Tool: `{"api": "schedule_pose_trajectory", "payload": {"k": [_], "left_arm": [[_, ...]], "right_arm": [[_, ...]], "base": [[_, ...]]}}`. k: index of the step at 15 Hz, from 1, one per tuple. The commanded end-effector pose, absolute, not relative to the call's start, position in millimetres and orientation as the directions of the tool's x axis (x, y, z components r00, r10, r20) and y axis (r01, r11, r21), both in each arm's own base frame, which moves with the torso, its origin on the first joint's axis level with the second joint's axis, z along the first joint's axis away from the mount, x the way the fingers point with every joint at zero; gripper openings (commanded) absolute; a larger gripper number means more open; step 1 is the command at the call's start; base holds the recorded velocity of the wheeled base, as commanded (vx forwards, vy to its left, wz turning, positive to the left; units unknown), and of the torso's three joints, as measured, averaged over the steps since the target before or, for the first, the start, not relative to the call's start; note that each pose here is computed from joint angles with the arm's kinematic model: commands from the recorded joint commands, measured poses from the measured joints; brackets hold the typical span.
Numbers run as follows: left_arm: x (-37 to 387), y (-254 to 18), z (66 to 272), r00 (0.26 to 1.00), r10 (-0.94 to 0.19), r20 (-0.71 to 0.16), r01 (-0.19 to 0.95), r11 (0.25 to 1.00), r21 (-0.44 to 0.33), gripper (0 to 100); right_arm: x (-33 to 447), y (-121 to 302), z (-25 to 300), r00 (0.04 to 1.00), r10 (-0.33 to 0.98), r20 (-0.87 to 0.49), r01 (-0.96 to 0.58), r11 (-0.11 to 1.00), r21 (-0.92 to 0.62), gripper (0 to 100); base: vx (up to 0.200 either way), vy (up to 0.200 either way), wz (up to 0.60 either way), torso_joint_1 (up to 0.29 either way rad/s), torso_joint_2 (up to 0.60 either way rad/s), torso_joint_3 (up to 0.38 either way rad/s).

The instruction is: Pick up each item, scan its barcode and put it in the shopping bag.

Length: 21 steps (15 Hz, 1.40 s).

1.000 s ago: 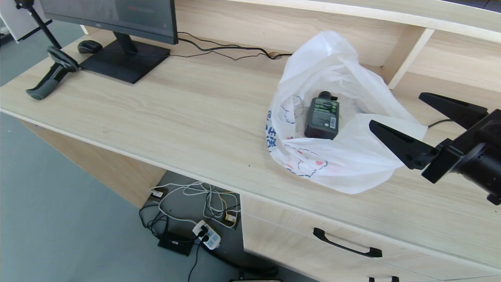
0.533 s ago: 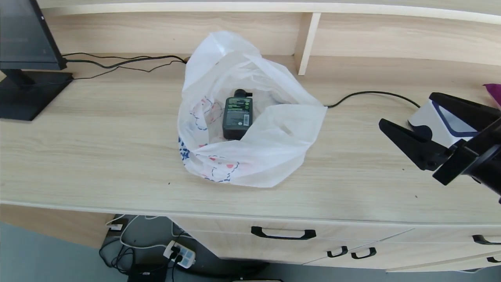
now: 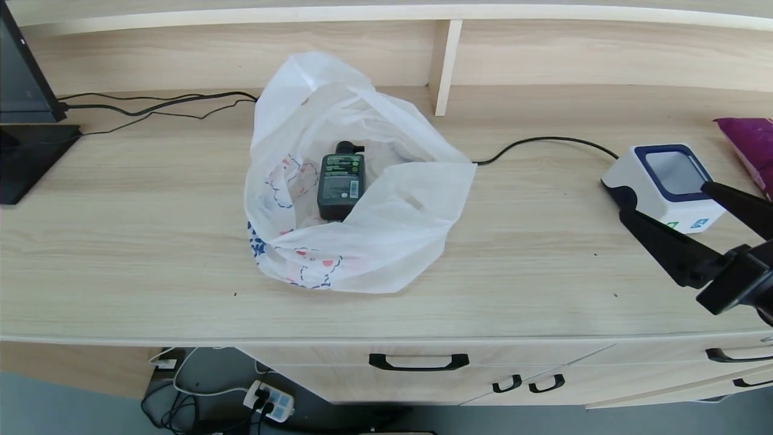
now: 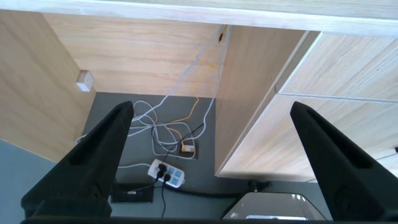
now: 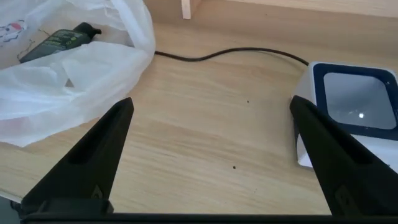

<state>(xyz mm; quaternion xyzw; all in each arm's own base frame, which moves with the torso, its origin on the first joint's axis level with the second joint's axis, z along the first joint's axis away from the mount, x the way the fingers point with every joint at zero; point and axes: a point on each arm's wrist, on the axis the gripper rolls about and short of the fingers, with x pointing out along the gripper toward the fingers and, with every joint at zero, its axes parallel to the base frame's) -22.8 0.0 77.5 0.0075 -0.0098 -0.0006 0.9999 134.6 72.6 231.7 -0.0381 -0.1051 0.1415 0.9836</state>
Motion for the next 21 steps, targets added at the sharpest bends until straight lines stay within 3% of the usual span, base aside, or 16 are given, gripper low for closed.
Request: {"api": "schedule_pose_trajectory", "payload": {"k": [1,6,7,10,12,16,21], "left_arm": [[-23,0,78,1.000,-0.002,0.018,0.001,1.000,0.015,100],[-23,0,78,1.000,-0.002,0.018,0.001,1.000,0.017,100],[-23,0,77,1.000,-0.002,0.017,0.001,1.000,0.017,100],[-23,0,77,1.000,-0.002,0.017,0.001,1.000,0.017,100],[-23,0,77,1.000,-0.002,0.017,0.001,1.000,0.017,100],[-23,0,77,1.000,-0.002,0.017,0.001,1.000,0.015,100],[-23,0,77,1.000,-0.002,0.017,0.001,1.000,0.015,100]], "right_arm": [[128,67,218,0.947,0.276,0.162,-0.261,0.959,-0.110,100],[119,62,208,0.942,0.302,0.147,-0.301,0.953,-0.036,100],[119,61,214,0.937,0.305,0.172,-0.303,0.952,-0.035,100],[120,30,240,0.957,0.093,0.274,-0.083,0.995,-0.048,100],[108,26,260,0.923,0.171,0.345,-0.186,0.982,0.011,100],[108,17,238,0.984,0.107,0.145,-0.113,0.993,0.037,100],[122,13,234,0.978,0.183,0.104,-0.177,0.982,-0.065,100]], "base": [[-0.200,0.000,0.00,0.002,0.01,0.002],[-0.040,-0.040,0.00,0.009,0.00,0.000],[0.000,-0.200,0.00,0.022,0.01,-0.007],[0.000,-0.200,0.00,0.012,0.01,0.006],[0.000,-0.200,0.00,0.000,0.01,0.002],[0.000,-0.200,0.00,0.001,0.00,0.004],[0.000,-0.200,0.00,0.001,0.00,0.002]]}}
